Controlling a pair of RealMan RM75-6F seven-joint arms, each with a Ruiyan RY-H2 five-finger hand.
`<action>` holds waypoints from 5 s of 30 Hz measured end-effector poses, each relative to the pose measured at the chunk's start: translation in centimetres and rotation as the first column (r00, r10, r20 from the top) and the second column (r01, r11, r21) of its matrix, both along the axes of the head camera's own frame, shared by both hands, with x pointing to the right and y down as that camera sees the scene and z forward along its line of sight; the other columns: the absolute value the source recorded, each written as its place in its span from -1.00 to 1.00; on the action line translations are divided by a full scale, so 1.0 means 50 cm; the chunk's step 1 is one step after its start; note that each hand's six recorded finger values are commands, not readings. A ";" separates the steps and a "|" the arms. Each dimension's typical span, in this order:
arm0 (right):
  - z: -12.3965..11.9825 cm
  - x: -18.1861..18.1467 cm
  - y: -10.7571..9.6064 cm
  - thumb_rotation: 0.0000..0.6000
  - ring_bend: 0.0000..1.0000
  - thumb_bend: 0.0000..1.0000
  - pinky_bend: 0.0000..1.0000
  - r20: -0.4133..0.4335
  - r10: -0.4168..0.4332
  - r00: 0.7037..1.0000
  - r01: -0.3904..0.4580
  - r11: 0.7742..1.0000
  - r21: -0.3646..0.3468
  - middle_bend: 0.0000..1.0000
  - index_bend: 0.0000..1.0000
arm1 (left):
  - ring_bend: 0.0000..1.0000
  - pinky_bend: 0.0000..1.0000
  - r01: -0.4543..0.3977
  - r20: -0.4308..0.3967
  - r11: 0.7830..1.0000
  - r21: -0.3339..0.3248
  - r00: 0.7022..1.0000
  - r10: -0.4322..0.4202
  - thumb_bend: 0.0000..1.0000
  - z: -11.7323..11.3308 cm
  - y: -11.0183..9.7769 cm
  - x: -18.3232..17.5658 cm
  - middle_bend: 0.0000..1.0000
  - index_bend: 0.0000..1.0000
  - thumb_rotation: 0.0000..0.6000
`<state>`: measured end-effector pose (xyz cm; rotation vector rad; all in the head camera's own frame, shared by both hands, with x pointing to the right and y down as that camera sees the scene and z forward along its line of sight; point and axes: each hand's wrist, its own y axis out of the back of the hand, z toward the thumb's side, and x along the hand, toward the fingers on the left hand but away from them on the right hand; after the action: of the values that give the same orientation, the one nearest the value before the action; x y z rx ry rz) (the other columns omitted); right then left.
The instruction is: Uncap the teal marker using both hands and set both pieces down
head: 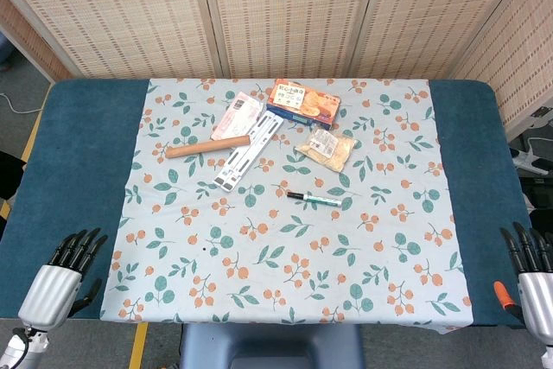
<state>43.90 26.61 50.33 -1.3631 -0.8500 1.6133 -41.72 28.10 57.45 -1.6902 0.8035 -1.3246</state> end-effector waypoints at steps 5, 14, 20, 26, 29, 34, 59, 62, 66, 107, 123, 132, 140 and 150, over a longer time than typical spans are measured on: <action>0.022 -0.015 -0.005 1.00 -1.00 -0.63 -1.00 0.035 -0.006 0.999 0.006 1.000 0.011 -1.00 -1.00 | -1.00 -0.80 0.006 -0.003 1.000 -0.001 1.000 -0.006 -0.14 0.000 -0.004 -0.001 -1.00 -1.00 1.00; 0.118 -0.115 -0.104 1.00 -1.00 -0.63 -1.00 0.092 -0.034 0.995 0.037 0.999 -0.038 -0.63 -0.70 | -1.00 -0.80 0.017 -0.021 1.000 -0.011 1.000 -0.018 -0.14 0.001 -0.013 -0.003 -1.00 -1.00 1.00; 0.197 -0.216 -0.217 1.00 -1.00 -0.61 -1.00 0.047 -0.028 0.998 0.031 0.997 -0.070 -0.48 -0.45 | -1.00 -0.80 0.032 -0.011 0.999 -0.029 0.999 -0.032 -0.14 0.004 -0.014 -0.012 -1.00 -1.00 1.00; 0.298 -0.386 -0.290 1.00 -1.00 -0.60 -1.00 0.048 -0.066 0.997 0.073 0.984 -0.160 -0.44 -0.38 | -1.00 -0.79 0.055 -0.003 0.998 -0.023 0.998 -0.055 -0.14 -0.001 -0.018 -0.023 -1.00 -1.00 1.00; 0.340 -0.455 -0.305 1.00 -1.00 -0.55 -1.00 0.048 -0.096 0.994 0.103 0.978 -0.180 -0.40 -0.33 | -1.00 -0.79 0.057 0.005 0.998 -0.025 0.998 -0.057 -0.14 -0.001 -0.017 -0.026 -1.00 -1.00 1.00; 0.402 -0.512 -0.304 1.00 -1.00 -0.50 -1.00 0.029 -0.104 0.994 0.108 0.973 -0.205 -0.35 -0.28 | -1.00 -0.79 0.070 0.012 0.997 -0.017 0.997 -0.070 -0.14 -0.004 -0.021 -0.032 -1.00 -1.00 1.00; 0.525 -0.587 -0.278 1.00 -0.94 -0.46 -1.00 -0.043 -0.141 0.989 0.125 0.957 -0.262 -0.27 -0.11 | -1.00 -0.79 0.099 0.029 0.995 -0.031 0.995 -0.098 -0.15 0.001 -0.028 -0.050 -1.00 -1.00 1.00; 0.527 -0.592 -0.277 1.00 -0.93 -0.46 -1.00 -0.040 -0.144 0.989 0.129 0.957 -0.259 -0.26 -0.09 | -1.00 -0.79 0.099 0.028 0.995 -0.032 0.995 -0.098 -0.14 0.002 -0.029 -0.049 -1.00 -1.00 1.00; 0.528 -0.599 -0.277 1.00 -0.92 -0.46 -1.00 -0.036 -0.146 0.989 0.132 0.958 -0.256 -0.26 -0.09 | -1.00 -0.79 0.101 0.027 0.994 -0.033 0.995 -0.100 -0.14 0.001 -0.029 -0.051 -1.00 -1.00 1.00; 0.518 -0.606 -0.261 1.00 -0.20 -0.27 -1.00 -0.054 -0.166 0.985 0.146 0.953 -0.265 0.55 0.59 | -1.00 -0.79 0.102 0.016 0.994 -0.023 0.995 -0.102 -0.15 -0.010 -0.031 -0.055 -1.00 -1.00 1.00; 0.402 -0.650 -0.249 1.00 -0.16 -0.21 -1.00 0.103 -0.352 0.930 0.366 0.908 -0.204 0.60 0.62 | -0.98 -0.62 0.028 -0.050 0.999 0.018 0.998 -0.027 -0.12 0.004 -0.041 0.005 -0.86 -0.84 1.00; 0.369 -0.712 -0.187 1.00 -0.16 -0.21 -1.00 0.186 -0.452 0.872 0.485 0.848 -0.215 0.60 0.62 | -0.77 -0.39 -0.085 -0.095 0.996 -0.029 0.992 0.082 -0.20 0.041 -0.098 0.123 -0.75 -0.76 1.00; 0.380 -0.762 -0.160 1.00 -0.16 -0.21 -1.00 0.231 -0.423 0.876 0.471 0.852 -0.228 0.60 0.62 | -0.50 -0.23 -0.102 -0.083 0.995 0.007 0.991 0.103 -0.20 0.097 -0.108 0.256 -0.39 -0.37 1.00; 0.362 -0.779 -0.172 1.00 -0.16 -0.21 -1.00 0.230 -0.404 0.885 0.451 0.866 -0.217 0.60 0.62 | -0.47 -0.15 -0.099 -0.011 0.994 0.047 0.995 0.099 -0.27 0.170 -0.119 0.354 -0.29 -0.36 1.00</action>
<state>4.97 18.02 68.45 -1.7630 -0.3882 1.2955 -24.04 22.17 65.94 -1.6822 0.7429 -1.2191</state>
